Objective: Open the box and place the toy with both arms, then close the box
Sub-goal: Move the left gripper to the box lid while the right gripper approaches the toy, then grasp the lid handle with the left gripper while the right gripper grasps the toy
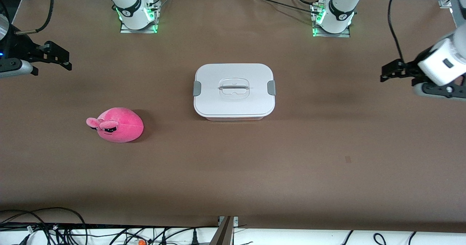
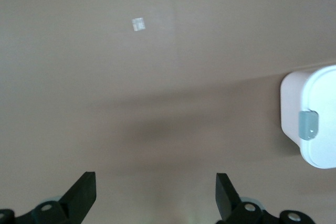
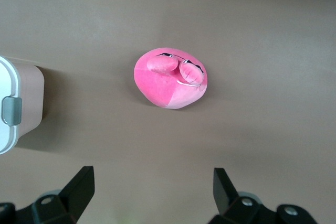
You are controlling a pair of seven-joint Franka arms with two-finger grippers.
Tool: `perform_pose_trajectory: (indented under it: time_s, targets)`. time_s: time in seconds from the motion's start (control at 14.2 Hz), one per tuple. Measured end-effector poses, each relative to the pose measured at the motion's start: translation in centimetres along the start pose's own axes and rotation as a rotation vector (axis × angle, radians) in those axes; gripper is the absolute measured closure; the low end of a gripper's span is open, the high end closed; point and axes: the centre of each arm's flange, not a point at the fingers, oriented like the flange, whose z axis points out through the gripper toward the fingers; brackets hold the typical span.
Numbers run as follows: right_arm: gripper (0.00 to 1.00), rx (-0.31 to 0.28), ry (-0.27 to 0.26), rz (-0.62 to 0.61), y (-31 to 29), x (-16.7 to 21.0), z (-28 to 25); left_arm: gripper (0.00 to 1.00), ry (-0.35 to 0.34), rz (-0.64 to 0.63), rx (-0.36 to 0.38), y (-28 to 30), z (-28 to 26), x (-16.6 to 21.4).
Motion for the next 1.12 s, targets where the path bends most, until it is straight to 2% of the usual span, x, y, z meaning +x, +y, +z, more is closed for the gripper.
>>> perform_pose_trajectory:
  time_s: [0.21, 0.42, 0.7, 0.98, 1.12]
  targets:
    - [0.00, 0.000, -0.004, 0.000, 0.0, 0.0, 0.1, 0.00, -0.012, 0.093, 0.005, 5.3, 0.9, 0.3]
    - [0.00, 0.002, -0.021, 0.000, 0.0, 0.1, 0.8, 0.00, 0.001, 0.228, 0.004, 13.1, 2.8, 1.0]
    - [0.00, 0.002, -0.037, 0.004, 0.3, 0.9, 3.7, 0.00, 0.004, 0.458, -0.011, 23.5, 6.7, 1.0]
    - [0.00, -0.002, -0.026, 0.011, 0.8, 1.7, 7.1, 0.00, 0.067, 0.668, -0.029, 31.9, 9.9, 0.4]
    - [0.00, -0.004, -0.015, 0.013, 0.9, 2.0, 8.8, 0.00, 0.088, 0.824, -0.036, 35.1, 11.9, 0.3]
